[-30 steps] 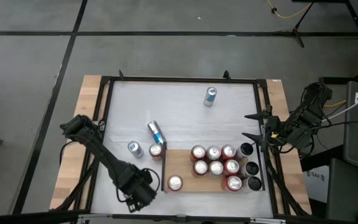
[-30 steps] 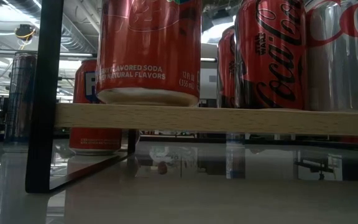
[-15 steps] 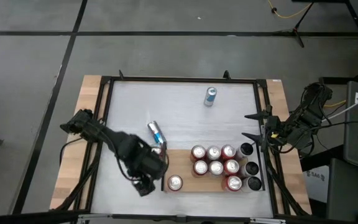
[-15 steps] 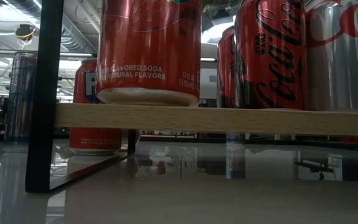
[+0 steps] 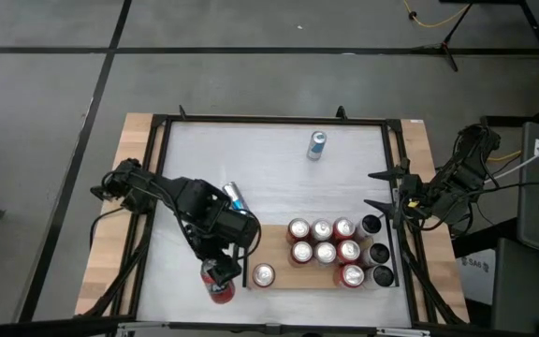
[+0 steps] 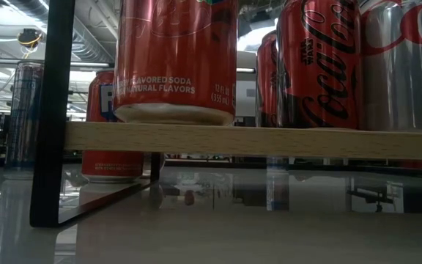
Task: Place canned beverage on shelf
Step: Put the bottom left orange soda can on the shelf, then put the orange soda can on the shelf
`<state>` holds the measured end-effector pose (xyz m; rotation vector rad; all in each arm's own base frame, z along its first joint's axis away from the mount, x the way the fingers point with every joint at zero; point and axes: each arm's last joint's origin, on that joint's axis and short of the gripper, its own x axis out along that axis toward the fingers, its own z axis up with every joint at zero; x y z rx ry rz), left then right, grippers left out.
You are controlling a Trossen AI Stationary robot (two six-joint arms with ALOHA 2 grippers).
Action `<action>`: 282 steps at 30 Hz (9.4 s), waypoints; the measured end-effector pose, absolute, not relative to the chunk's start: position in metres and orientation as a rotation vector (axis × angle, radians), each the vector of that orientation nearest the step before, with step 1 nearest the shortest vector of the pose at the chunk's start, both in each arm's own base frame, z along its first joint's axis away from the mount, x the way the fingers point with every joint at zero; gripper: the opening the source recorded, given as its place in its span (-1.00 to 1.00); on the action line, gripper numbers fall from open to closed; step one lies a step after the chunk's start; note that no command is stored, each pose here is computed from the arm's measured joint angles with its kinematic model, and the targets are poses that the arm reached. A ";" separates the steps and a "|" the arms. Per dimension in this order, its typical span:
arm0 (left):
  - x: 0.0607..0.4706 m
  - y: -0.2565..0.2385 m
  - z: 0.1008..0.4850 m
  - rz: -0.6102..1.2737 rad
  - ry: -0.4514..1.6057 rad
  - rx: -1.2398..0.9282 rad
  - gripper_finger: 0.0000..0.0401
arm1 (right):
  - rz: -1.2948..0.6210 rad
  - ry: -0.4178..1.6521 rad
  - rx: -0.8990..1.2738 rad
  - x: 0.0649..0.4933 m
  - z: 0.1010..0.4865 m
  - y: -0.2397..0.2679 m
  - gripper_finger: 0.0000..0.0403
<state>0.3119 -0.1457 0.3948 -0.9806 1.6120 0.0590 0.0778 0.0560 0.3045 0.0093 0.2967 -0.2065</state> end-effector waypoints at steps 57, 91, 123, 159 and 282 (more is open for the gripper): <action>0.372 -0.051 0.373 0.044 1.253 -0.441 0.37 | -0.207 0.297 0.008 0.078 0.304 0.056 0.72; 0.403 -0.101 0.305 -0.008 1.441 -0.195 0.37 | -0.229 0.308 -0.027 0.079 0.302 0.057 0.72; 0.410 -0.108 0.300 -0.036 1.409 -0.181 0.63 | -0.229 0.309 -0.028 0.079 0.302 0.057 0.72; 0.403 -0.058 0.321 0.227 1.409 -0.115 0.53 | -0.228 0.312 -0.032 0.079 0.302 0.056 0.72; 0.256 -0.092 0.307 0.537 0.932 -0.625 0.73 | -0.231 0.325 -0.054 0.078 0.300 0.055 0.72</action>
